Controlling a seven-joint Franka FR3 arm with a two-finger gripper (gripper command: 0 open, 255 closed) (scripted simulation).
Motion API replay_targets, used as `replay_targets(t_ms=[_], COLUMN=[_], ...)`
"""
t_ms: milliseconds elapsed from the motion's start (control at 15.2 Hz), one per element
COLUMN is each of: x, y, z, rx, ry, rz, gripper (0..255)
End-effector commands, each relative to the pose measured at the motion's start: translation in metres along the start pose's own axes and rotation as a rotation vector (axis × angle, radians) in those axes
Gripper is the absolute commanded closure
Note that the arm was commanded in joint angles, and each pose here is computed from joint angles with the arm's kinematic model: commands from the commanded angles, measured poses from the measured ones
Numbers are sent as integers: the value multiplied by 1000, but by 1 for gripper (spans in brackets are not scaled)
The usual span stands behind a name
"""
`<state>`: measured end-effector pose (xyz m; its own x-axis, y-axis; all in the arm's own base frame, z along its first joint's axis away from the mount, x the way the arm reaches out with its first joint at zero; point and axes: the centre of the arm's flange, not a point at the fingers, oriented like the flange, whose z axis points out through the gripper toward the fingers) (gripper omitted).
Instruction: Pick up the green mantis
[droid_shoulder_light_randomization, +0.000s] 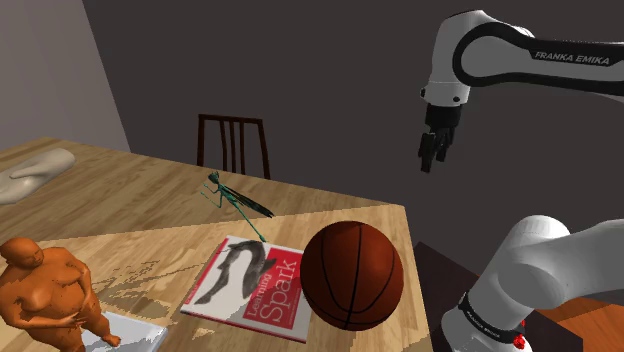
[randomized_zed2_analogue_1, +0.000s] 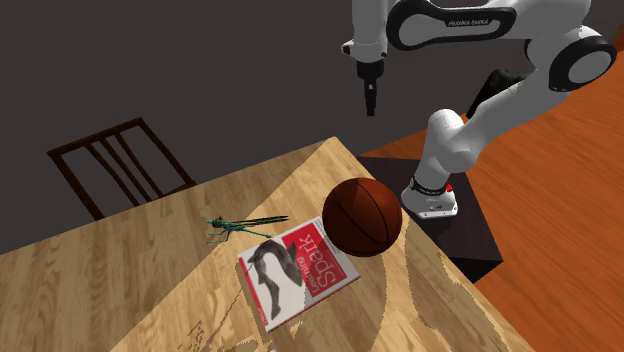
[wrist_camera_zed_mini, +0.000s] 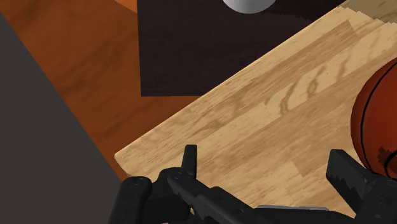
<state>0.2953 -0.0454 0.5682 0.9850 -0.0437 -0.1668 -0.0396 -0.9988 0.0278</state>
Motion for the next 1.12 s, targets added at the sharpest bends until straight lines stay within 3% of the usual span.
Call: replay_targets(t_ms=[0,1056], x=[0,121], y=[0,-175], z=[0,2], rx=[0,-111], ry=[0,116], rz=[0,-60], gripper=[0,0])
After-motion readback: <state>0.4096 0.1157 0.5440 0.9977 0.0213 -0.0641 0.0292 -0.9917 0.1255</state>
